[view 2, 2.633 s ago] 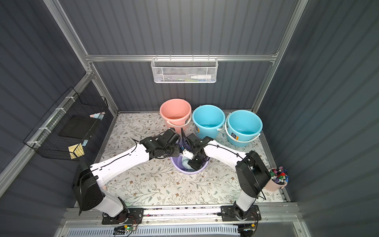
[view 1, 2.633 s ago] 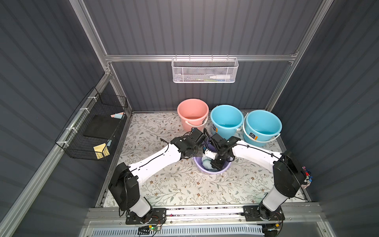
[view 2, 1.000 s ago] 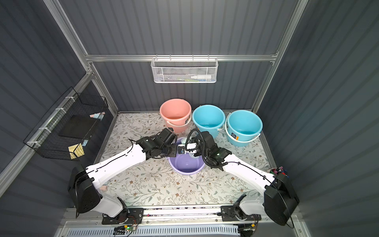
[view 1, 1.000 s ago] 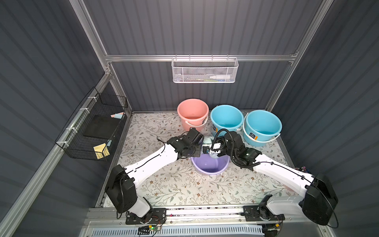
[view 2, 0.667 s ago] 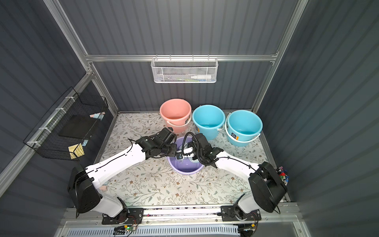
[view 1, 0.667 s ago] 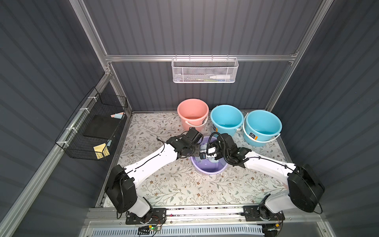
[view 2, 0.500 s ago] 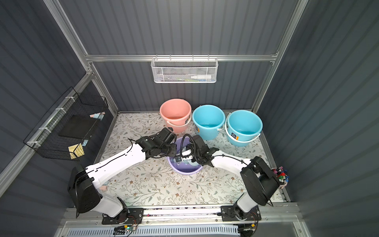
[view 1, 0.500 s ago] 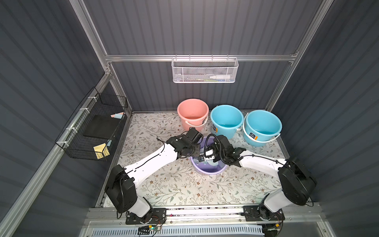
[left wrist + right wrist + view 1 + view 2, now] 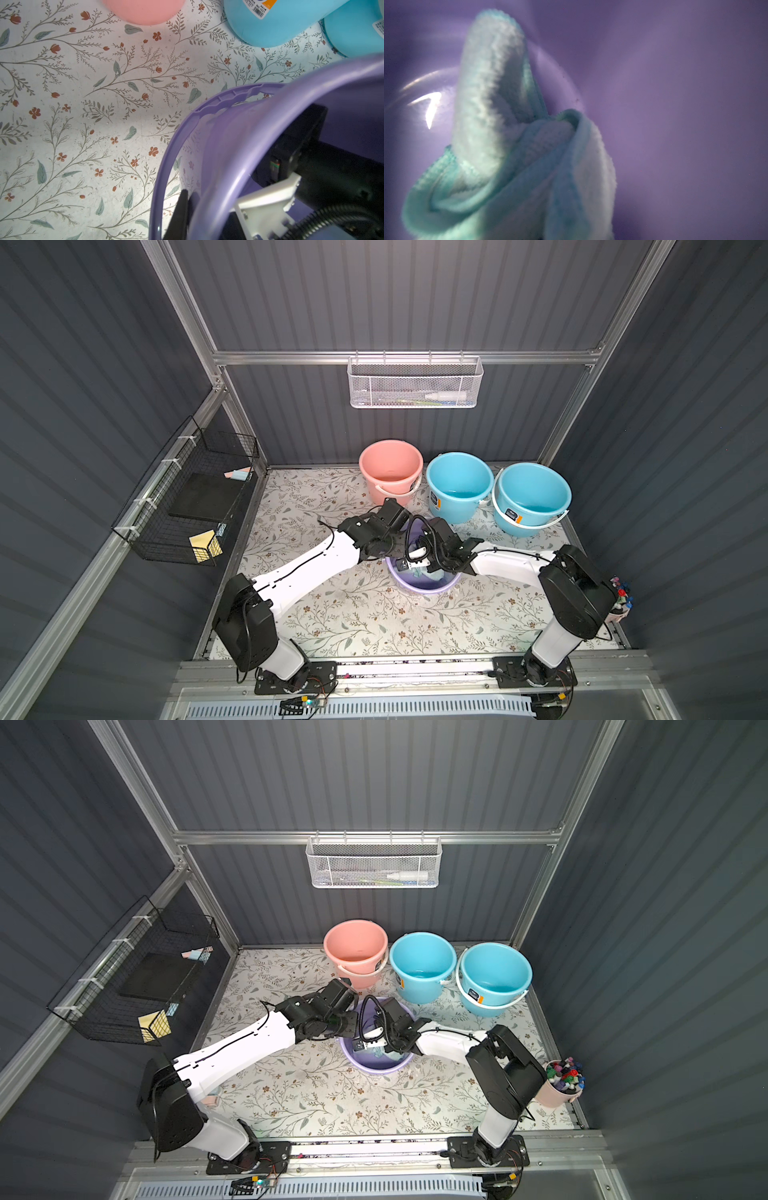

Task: Wipe the inside of the bucket with a cloth
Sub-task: Wipe the dirt from the inside of the bucket.

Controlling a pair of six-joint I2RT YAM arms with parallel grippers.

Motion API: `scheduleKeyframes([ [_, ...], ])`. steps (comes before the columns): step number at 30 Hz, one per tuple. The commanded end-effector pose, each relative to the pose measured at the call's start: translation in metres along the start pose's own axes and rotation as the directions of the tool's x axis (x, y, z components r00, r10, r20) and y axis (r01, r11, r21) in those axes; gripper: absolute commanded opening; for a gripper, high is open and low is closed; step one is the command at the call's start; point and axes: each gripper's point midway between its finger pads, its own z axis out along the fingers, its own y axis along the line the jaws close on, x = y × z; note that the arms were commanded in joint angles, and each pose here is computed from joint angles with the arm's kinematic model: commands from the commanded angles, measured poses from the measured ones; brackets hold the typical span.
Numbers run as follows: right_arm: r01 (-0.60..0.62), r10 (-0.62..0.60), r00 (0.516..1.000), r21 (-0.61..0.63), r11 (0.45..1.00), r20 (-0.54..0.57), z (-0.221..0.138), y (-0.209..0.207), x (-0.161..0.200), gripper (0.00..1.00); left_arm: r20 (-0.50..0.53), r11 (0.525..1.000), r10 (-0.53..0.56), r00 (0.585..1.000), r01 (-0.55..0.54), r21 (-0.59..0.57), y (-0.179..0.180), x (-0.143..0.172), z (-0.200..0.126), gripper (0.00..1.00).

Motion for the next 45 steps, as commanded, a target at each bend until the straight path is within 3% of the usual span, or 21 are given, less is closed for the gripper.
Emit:
scheduleKeyframes([
  [1,0.008,-0.008,1.000,-0.007,1.000,0.001,-0.026,-0.008,-0.002,0.00,0.067,1.000,-0.016,0.998,0.015,0.017,-0.002,-0.014,-0.015,0.00],
  [14,0.117,-0.116,0.992,-0.001,0.993,-0.051,-0.129,-0.017,0.008,0.00,0.072,1.000,-0.022,0.997,0.022,0.010,0.000,-0.014,-0.014,0.00],
  [23,0.043,-0.070,0.990,-0.203,0.978,-0.126,-0.174,0.000,0.015,0.00,0.085,0.999,-0.033,0.996,0.030,0.028,-0.002,-0.016,-0.019,0.00],
  [27,-0.032,-0.031,0.977,-0.288,0.957,-0.212,-0.173,0.005,0.018,0.00,0.100,0.998,-0.032,0.994,0.027,0.056,-0.007,-0.021,-0.026,0.00],
  [34,-0.115,-0.008,0.933,-0.319,0.941,-0.359,-0.150,0.003,0.032,0.00,0.096,0.998,-0.039,0.995,0.033,0.060,-0.006,-0.020,-0.030,0.00],
  [45,-0.202,0.048,0.921,-0.369,0.907,-0.388,-0.099,0.010,0.025,0.00,0.098,0.995,-0.049,0.994,0.041,0.086,-0.009,-0.018,-0.029,0.00],
])
